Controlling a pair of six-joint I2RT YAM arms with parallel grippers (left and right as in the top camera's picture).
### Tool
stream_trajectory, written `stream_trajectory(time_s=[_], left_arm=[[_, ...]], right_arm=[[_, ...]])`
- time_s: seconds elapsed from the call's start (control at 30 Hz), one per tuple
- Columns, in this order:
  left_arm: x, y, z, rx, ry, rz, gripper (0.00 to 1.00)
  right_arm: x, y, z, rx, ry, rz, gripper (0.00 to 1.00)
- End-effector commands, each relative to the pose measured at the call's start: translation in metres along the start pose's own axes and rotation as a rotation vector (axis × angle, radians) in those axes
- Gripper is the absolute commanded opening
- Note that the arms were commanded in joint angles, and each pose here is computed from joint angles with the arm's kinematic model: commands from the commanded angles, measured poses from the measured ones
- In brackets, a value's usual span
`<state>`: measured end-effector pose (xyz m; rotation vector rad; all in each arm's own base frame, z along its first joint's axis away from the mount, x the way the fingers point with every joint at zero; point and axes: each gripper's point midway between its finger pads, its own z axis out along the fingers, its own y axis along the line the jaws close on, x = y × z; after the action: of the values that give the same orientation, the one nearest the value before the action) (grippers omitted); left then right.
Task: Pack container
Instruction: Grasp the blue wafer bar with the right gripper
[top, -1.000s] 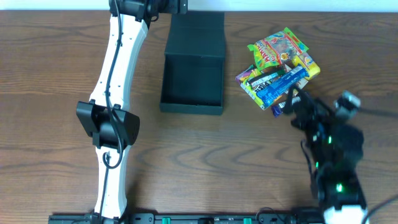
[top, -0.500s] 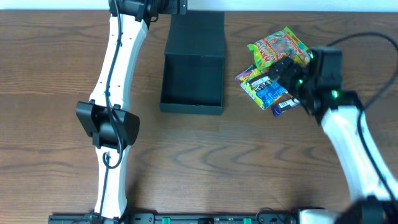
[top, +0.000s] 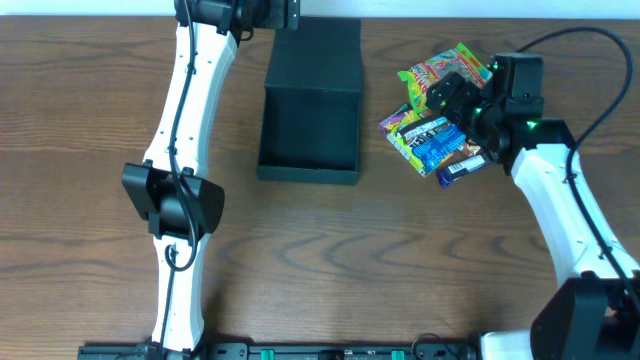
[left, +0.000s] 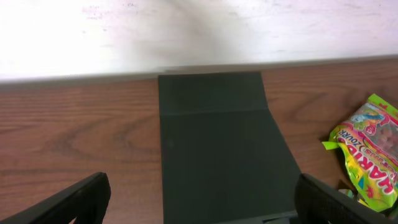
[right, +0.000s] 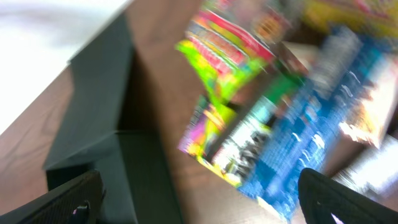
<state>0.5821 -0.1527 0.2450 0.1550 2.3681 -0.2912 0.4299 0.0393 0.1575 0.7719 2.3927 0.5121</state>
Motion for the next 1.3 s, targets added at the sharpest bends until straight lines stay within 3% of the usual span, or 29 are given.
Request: stream_trajectory(time_s=[0.0, 0.7, 0.9, 1.1, 1.27], left_arm=[[0.001, 0.004, -0.001, 0.000, 0.008, -0.010, 0.96], [0.009, 0.005, -0.001, -0.005, 0.040, -0.013, 0.95], [0.009, 0.005, -0.001, -0.005, 0.039, -0.012, 0.95], [0.009, 0.006, -0.001, -0.008, 0.039, -0.012, 0.95], [0.009, 0.006, -0.001, -0.008, 0.039, -0.013, 0.95]], right_arm=[[-0.005, -0.028, 0.006, 0.103, -0.004, 0.196, 0.99], [0.023, -0.077, 0.073, 0.244, 0.122, 0.271, 0.96], [0.025, -0.082, 0.079, 0.256, 0.129, 0.272, 0.85], [0.025, -0.084, 0.086, 0.254, 0.128, 0.264, 0.68], [0.028, -0.087, 0.092, 0.262, 0.136, 0.265, 0.66]])
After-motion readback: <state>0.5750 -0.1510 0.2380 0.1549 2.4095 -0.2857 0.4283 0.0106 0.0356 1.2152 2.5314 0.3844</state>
